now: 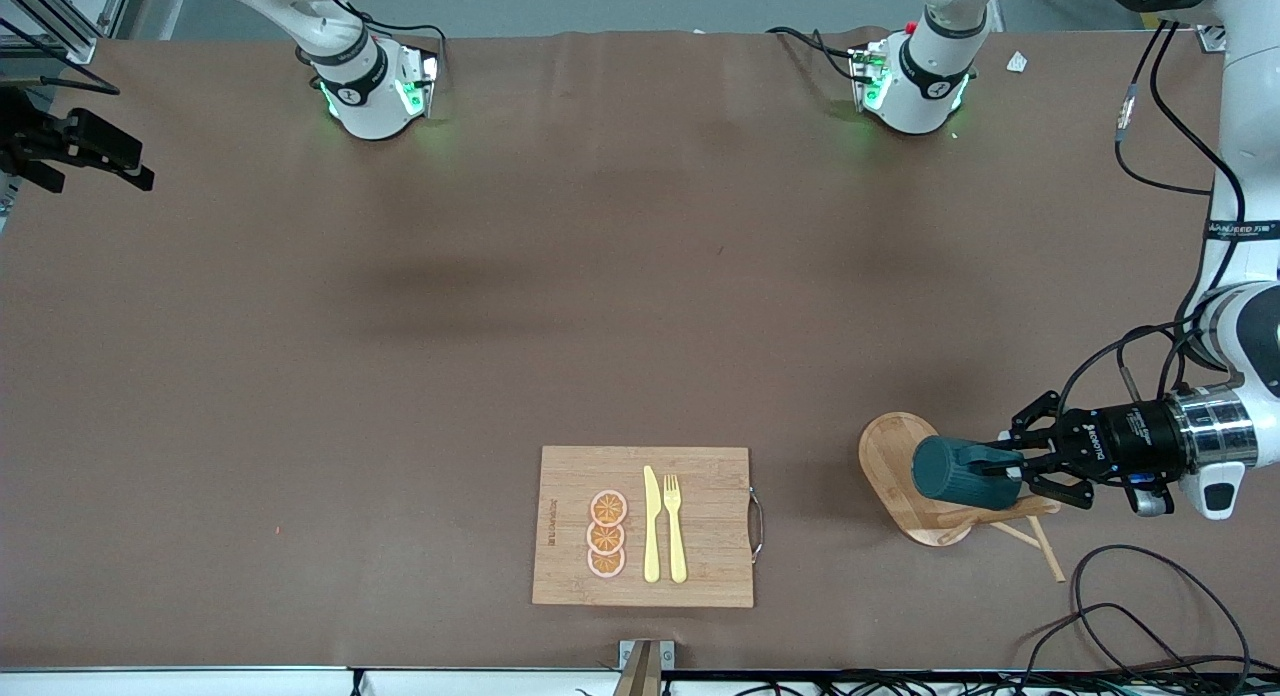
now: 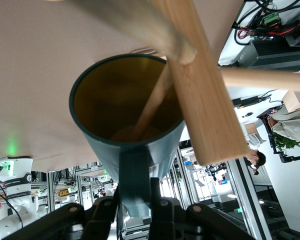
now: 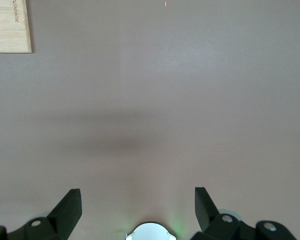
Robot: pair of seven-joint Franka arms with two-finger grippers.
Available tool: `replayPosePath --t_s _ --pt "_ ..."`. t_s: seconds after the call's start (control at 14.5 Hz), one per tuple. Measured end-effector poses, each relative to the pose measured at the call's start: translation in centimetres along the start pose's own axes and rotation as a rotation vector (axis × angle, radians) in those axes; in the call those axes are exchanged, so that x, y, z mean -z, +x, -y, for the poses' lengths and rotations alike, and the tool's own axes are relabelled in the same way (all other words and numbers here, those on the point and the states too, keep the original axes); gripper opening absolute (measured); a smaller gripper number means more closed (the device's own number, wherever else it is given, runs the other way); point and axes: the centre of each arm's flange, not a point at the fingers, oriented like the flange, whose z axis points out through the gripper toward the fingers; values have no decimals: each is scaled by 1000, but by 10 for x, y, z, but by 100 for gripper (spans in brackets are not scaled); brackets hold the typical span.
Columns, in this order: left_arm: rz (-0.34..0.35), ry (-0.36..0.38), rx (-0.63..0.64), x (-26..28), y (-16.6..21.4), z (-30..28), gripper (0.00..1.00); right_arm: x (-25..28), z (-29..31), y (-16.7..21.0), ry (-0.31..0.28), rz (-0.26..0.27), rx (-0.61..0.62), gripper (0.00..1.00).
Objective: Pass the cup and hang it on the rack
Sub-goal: 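Tilt the mug and hook its handle onto a rack peg, then open the left gripper and pull it away from the mug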
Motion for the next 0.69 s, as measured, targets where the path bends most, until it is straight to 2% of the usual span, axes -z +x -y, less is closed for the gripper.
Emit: replayPosePath --t_s 0.69 --pt "0 0 10 0 13 3 21 0 0 0 0 2 0 100"
